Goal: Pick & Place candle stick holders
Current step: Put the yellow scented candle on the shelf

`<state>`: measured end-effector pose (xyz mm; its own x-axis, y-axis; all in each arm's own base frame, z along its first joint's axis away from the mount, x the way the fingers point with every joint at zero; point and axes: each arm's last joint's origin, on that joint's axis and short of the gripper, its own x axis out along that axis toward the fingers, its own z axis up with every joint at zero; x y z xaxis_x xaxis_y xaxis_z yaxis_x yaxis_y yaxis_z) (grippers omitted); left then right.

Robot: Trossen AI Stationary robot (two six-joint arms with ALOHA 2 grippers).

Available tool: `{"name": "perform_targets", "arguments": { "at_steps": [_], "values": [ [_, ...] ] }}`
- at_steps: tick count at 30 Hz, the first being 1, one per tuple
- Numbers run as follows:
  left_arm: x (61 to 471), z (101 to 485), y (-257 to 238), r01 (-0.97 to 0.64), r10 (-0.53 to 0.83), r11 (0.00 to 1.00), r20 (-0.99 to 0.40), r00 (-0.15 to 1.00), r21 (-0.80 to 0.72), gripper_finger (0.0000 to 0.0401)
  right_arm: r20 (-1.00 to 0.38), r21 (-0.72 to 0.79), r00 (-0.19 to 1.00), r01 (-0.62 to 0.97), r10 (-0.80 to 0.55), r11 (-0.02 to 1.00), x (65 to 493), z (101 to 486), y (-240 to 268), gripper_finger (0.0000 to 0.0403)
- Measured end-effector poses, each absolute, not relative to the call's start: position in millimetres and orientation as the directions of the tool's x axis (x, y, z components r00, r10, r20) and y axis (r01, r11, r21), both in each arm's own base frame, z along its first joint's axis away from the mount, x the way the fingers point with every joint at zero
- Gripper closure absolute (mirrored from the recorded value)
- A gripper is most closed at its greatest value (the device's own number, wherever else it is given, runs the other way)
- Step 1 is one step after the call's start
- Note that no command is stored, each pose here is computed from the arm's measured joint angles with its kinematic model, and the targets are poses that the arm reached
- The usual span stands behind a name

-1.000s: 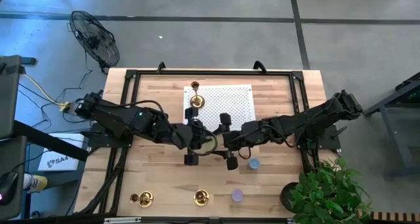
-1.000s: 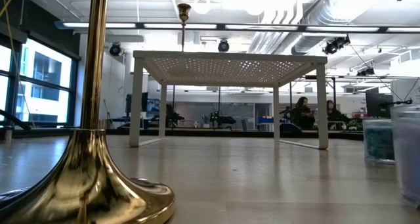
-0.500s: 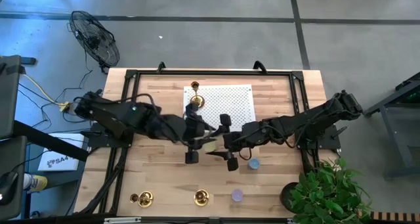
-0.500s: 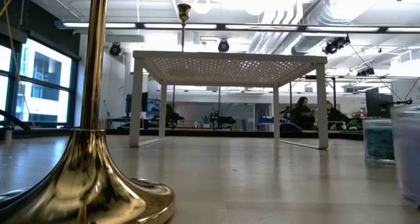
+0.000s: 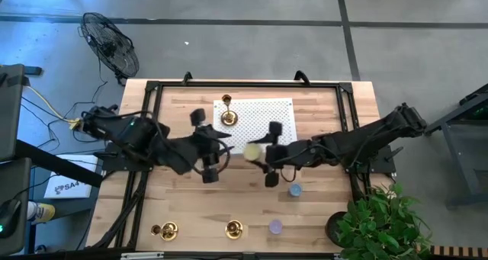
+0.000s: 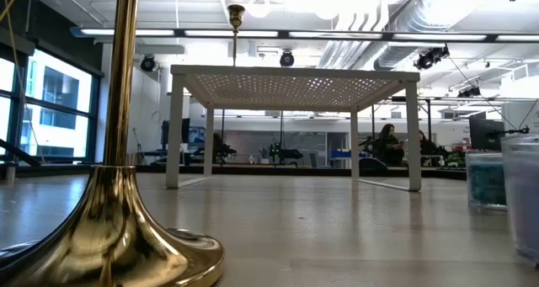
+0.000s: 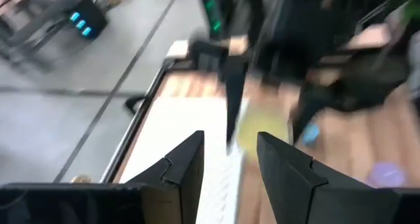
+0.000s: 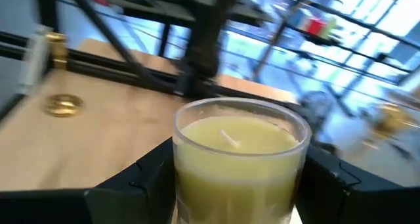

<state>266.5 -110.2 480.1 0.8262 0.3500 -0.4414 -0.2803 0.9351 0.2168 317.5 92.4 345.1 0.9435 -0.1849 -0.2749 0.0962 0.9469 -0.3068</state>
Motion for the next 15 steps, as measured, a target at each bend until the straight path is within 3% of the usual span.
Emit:
{"name": "perform_targets", "arguments": {
  "at_steps": [8,15],
  "values": [
    [251.6,454.9,-107.3,-0.395,0.441,0.894,-0.58,0.684,0.214,0.0264,-0.262,-0.32,0.884,0.299,-0.388,0.899,284.7,366.9,74.3,0.0179],
    [252.2,425.6,-107.6,-0.437,0.498,0.858,-0.646,0.578,0.271,0.0264,-0.254,-0.176,0.857,0.416,-0.449,0.892,272.1,378.7,50.1,0.0179]
  ]
}}
